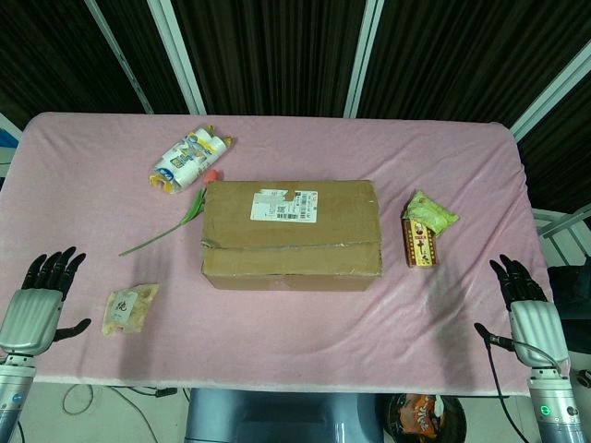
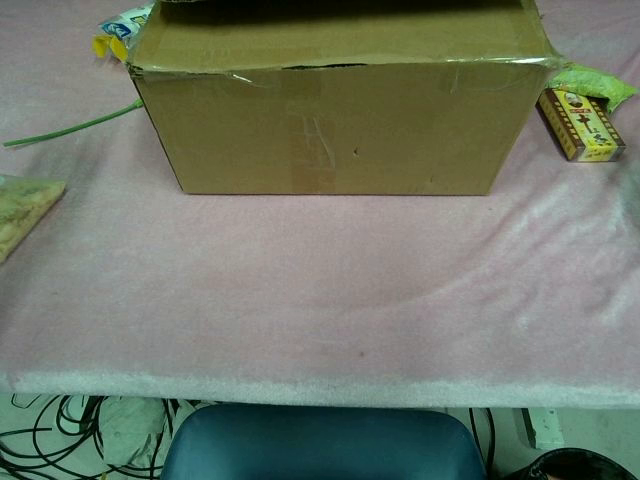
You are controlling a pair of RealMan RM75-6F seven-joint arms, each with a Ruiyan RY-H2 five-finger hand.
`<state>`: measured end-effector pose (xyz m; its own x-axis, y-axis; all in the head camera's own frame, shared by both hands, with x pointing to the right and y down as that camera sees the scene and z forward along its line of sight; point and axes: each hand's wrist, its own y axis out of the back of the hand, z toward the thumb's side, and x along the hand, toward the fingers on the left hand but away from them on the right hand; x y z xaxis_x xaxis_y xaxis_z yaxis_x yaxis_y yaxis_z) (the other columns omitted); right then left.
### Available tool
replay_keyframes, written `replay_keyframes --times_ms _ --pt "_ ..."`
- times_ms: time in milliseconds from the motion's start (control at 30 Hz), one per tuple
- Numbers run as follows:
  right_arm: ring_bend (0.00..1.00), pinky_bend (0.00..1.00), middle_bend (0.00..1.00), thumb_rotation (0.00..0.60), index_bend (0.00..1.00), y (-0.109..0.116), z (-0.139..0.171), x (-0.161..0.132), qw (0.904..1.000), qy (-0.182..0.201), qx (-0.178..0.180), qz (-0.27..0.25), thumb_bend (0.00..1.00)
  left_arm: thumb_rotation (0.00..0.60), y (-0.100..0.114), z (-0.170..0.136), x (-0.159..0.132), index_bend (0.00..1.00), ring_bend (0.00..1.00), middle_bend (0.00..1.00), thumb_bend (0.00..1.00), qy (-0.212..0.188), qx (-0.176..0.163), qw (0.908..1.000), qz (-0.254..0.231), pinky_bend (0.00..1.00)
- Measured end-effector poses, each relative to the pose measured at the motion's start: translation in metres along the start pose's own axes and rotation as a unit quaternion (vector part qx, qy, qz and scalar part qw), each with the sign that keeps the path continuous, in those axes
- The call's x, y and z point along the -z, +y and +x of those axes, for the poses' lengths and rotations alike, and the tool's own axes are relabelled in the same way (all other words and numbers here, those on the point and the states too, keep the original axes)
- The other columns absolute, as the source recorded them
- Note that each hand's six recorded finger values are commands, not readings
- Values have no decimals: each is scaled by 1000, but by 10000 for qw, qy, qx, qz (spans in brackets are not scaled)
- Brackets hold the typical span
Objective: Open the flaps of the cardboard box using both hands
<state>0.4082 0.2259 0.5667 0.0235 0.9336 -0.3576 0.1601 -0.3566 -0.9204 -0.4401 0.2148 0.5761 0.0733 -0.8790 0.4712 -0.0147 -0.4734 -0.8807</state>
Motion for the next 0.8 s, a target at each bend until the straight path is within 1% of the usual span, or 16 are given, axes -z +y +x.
replay_keyframes --times_ms 200,800 --pt "0 212 0 600 0 -1 0 1 10000 -27 -24 -38 212 600 -2 1 1 0 0 0 2 54 93 9999 -66 0" --pt "0 212 0 600 0 -2 0 1 10000 -39 -56 -70 212 600 3 4 -2 0 0 0 5 59 32 9999 -82 0"
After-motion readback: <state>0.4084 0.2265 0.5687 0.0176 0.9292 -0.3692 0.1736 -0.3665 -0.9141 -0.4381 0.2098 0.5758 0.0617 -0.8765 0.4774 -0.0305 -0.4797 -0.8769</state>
